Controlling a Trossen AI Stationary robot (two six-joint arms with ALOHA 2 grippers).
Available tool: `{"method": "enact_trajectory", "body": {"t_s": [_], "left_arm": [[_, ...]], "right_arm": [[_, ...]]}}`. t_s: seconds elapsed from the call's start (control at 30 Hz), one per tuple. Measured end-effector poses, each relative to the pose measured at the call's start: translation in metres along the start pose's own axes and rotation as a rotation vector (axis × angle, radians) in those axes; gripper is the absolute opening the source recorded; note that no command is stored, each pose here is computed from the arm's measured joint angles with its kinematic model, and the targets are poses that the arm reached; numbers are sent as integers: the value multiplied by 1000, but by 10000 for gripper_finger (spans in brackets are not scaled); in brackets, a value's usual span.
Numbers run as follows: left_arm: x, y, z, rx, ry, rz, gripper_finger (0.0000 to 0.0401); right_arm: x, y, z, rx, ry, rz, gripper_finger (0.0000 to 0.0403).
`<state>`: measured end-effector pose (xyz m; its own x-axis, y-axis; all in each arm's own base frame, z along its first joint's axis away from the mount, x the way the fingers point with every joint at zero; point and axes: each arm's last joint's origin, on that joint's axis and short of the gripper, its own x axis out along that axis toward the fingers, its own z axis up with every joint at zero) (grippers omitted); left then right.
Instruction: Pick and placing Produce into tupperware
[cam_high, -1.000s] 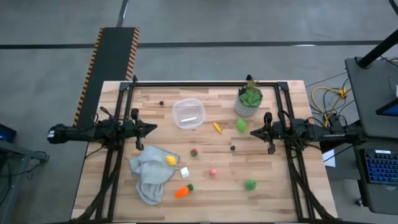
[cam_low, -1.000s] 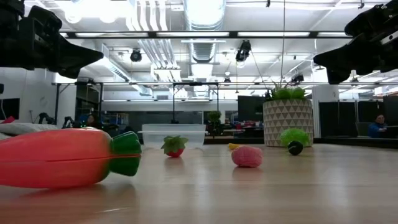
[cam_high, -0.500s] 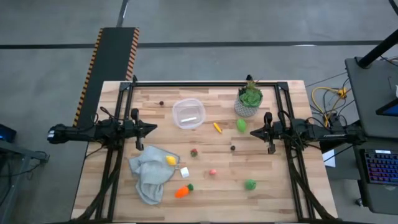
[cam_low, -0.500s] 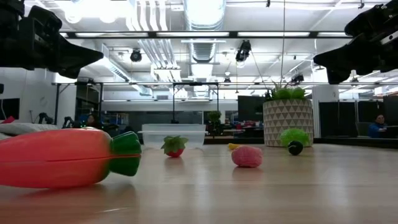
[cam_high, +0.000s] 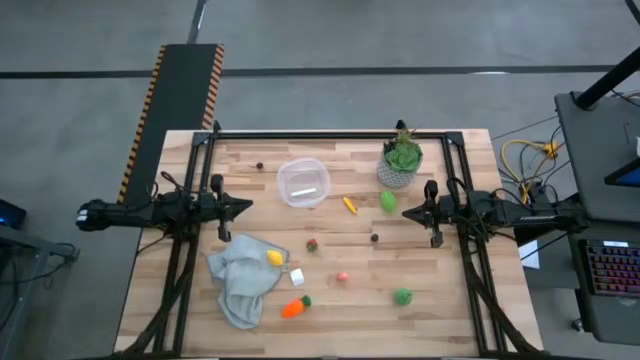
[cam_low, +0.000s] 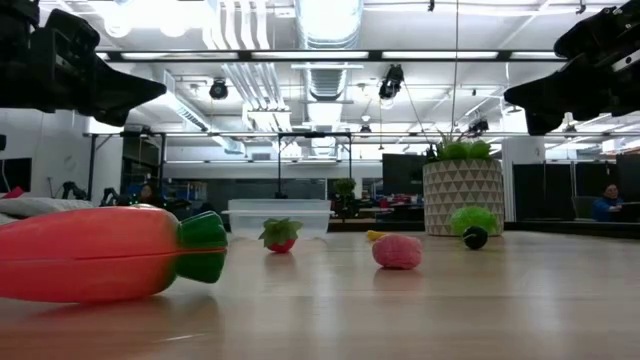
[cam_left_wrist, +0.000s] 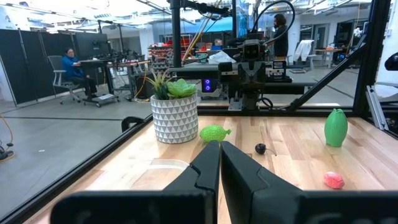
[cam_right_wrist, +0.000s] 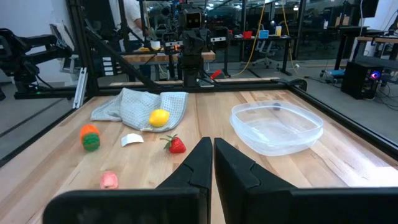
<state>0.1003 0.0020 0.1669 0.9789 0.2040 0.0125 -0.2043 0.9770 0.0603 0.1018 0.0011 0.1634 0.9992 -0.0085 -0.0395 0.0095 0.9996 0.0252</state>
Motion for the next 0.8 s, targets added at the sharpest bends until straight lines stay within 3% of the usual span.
{"method": "enact_trajectory", "body": {"t_s": [0.3, 0.53, 0.8], "left_arm": [[0, 0, 0, 0, 0, 0, 0], [0, 0, 0, -1, -3, 1, 0], [0, 0, 0, -1, -3, 0, 0]], "right_arm": [[0, 0, 1, 7, -8, 0, 9], [0, 0, 2, 240, -21, 3, 9], [0, 0, 4, 203, -38, 5, 9]]}}
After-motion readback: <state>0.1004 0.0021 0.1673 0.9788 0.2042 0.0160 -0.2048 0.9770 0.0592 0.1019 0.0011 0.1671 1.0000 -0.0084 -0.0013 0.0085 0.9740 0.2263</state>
